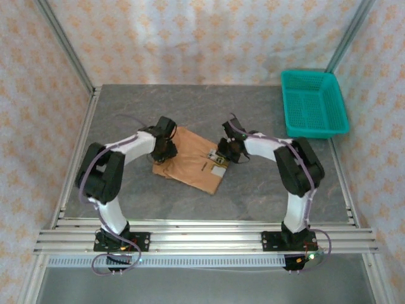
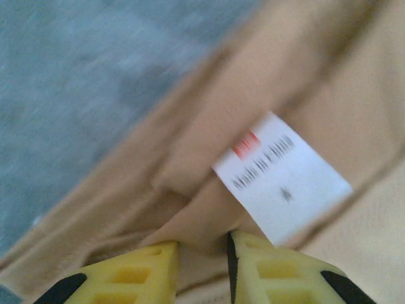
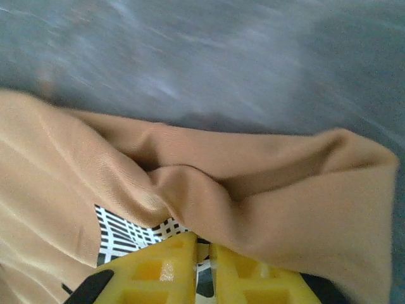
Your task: Fold the inside-out t-shirt
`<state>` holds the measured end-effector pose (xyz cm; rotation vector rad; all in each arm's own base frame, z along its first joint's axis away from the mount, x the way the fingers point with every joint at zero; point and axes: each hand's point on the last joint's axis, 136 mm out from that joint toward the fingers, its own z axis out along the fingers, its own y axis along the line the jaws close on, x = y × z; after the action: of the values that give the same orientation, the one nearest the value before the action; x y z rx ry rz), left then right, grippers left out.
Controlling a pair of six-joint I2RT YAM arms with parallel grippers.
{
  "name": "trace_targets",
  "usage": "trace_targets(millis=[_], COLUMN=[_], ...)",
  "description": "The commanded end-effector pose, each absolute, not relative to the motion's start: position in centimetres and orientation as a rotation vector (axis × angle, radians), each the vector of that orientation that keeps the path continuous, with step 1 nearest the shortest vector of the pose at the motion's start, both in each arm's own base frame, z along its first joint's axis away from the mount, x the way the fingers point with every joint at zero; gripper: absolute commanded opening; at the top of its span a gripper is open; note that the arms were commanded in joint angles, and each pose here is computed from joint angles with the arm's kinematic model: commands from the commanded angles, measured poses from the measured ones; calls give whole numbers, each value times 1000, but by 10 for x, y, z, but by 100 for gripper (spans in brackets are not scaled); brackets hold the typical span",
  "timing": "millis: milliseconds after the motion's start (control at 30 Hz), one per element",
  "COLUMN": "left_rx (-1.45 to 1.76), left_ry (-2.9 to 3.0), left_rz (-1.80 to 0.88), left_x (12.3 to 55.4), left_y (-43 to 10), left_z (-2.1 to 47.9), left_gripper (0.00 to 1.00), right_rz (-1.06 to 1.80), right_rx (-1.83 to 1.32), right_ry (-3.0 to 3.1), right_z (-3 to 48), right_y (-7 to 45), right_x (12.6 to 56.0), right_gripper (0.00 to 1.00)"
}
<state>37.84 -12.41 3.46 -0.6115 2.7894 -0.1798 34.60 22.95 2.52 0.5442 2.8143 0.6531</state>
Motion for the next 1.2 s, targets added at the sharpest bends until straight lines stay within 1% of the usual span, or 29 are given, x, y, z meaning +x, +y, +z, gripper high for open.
trace_targets(millis=[0,100,200,267,333,367,467,600,667,733,867,967,1033,1067,1167], left_rx=[-466,-389,-297,-273,-277,-287,-366,-432,-427,-427,-396,-340,-299,-271,-237], left_ry=[2813,2795,2756,2716,2717,2707,2712,2709,2736,2782,2816,2828,2808,2825,2809], left_rz=[-68,-31,1,-19,-81,-140,-288,-464,-490,-451,-319,-198,-184,-174,-199], left_x=[410,445,457,448,428,414,375,340,329,324,336,359,378,386,407], left_y=[-132,-140,-145,-150,-156,-159,-165,-181,-189,-189,-183,-180,-184,-188,-195], left_z=[49,76,110,132,135,140,124,99,81,62,38,33,39,32,42], left_gripper=[28,27,27,29,34,34,35,37,39,38,37,37,40,41,42], right_rz=[437,529,649,681,669,661,657,730,760,766,751,712,707,717,739], right_rx=[632,644,643,637,604,590,539,467,470,488,537,558,549,543,530], right_ry=[2895,2881,2824,2764,2726,2716,2721,2779,2806,2821,2845,2868,2878,2879,2866], right_z=[3,12,36,57,73,78,81,74,64,53,31,14,6,4,10], right_y=[183,191,204,201,195,193,194,213,217,216,210,211,220,227,236], right_x=[289,263,257,268,284,293,311,317,313,307,288,266,251,245,239], right_gripper=[16,16,17,19,21,21,21,20,20,20,20,20,21,21,21])
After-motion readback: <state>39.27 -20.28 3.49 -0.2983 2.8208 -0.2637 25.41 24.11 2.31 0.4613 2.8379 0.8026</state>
